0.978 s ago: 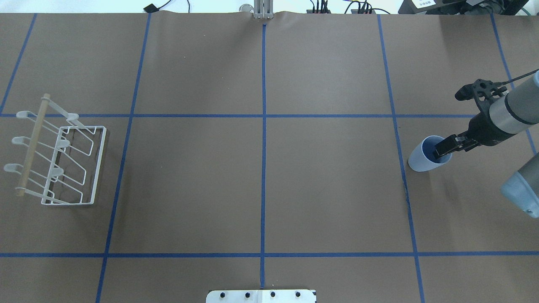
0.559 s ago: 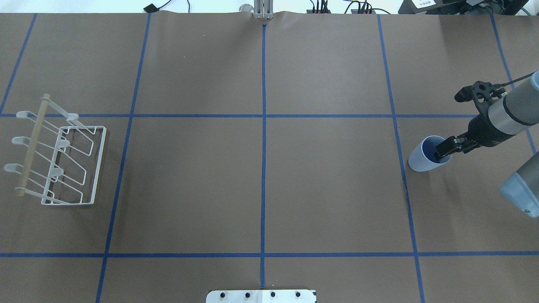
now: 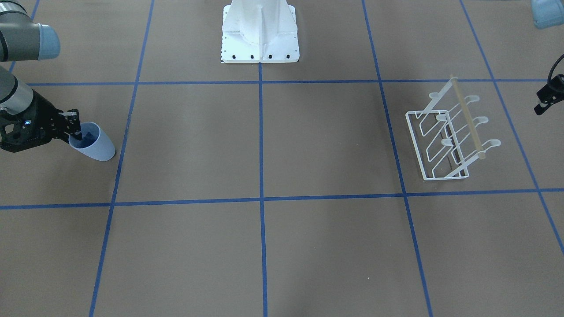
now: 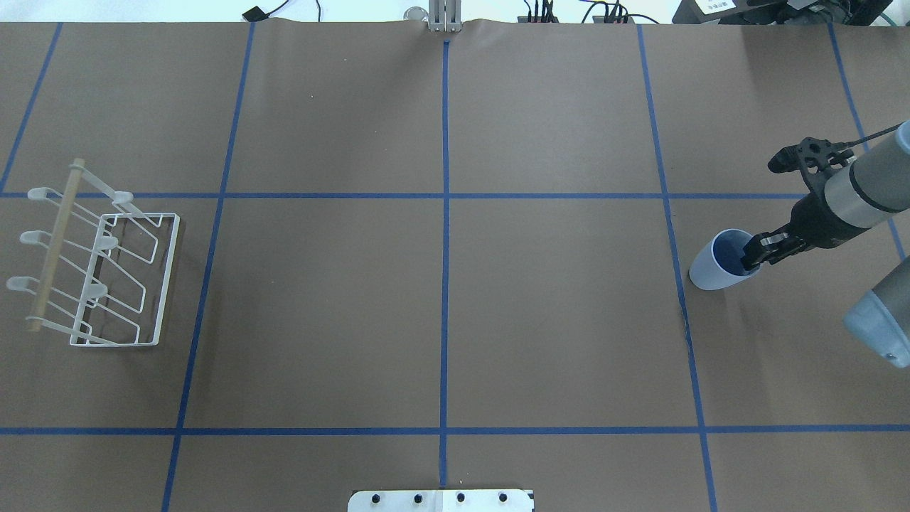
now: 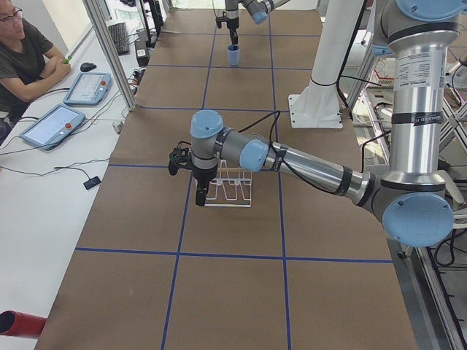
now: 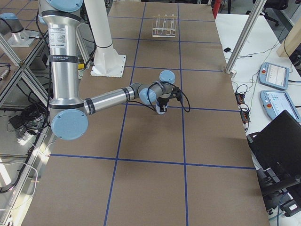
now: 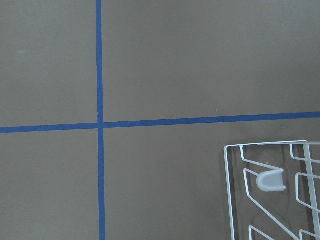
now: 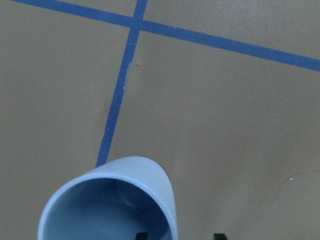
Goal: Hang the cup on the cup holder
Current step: 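Lift the cup and carry it toward the center while the left arm approaches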
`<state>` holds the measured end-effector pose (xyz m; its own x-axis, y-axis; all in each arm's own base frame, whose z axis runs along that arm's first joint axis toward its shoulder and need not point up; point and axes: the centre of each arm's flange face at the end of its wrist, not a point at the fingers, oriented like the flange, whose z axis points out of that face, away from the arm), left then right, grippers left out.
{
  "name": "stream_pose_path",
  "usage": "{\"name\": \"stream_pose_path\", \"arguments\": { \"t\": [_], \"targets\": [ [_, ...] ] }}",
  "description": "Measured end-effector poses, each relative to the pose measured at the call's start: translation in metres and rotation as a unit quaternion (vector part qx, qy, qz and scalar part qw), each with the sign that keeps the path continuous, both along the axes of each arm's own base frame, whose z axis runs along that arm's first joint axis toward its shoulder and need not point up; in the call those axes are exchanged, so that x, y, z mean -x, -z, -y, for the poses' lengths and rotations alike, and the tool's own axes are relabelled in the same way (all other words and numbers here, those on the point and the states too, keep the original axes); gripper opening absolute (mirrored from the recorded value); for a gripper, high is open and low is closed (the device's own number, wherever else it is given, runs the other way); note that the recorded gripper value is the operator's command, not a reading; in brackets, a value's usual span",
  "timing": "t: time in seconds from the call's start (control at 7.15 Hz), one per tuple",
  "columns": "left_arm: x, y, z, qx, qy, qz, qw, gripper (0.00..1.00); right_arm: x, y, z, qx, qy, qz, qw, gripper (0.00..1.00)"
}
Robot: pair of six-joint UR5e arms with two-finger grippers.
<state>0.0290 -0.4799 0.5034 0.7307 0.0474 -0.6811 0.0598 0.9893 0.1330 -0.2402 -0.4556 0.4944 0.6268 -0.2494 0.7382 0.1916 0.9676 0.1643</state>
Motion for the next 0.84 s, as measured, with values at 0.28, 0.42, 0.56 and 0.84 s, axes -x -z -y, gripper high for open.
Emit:
{"name": "stream_pose_path", "arguments": {
  "t": [0.28, 0.42, 0.56, 0.84],
  "targets": [
    [0.0, 0.001, 0.0, 0.0, 0.0, -0.002, 1.0, 0.98, -0.011, 0.019, 0.001, -0.013, -0.008, 0.012, 0.9998, 0.0],
    [0.0, 0.004, 0.0, -0.004, -0.001, -0.004, 1.0, 0.98, -0.022, 0.033, 0.003, -0.021, -0.02, 0.021, 0.9994, 0.0],
    [-0.002, 0.013, 0.002, -0.011, -0.002, -0.008, 0.9999, 0.98, -0.03, 0.05, 0.004, -0.027, -0.037, 0.034, 0.9984, 0.0],
    [-0.015, 0.046, 0.016, -0.032, -0.012, -0.036, 0.9988, 0.98, -0.029, 0.094, 0.013, -0.026, -0.094, 0.09, 0.9912, 0.0]
  ]
}}
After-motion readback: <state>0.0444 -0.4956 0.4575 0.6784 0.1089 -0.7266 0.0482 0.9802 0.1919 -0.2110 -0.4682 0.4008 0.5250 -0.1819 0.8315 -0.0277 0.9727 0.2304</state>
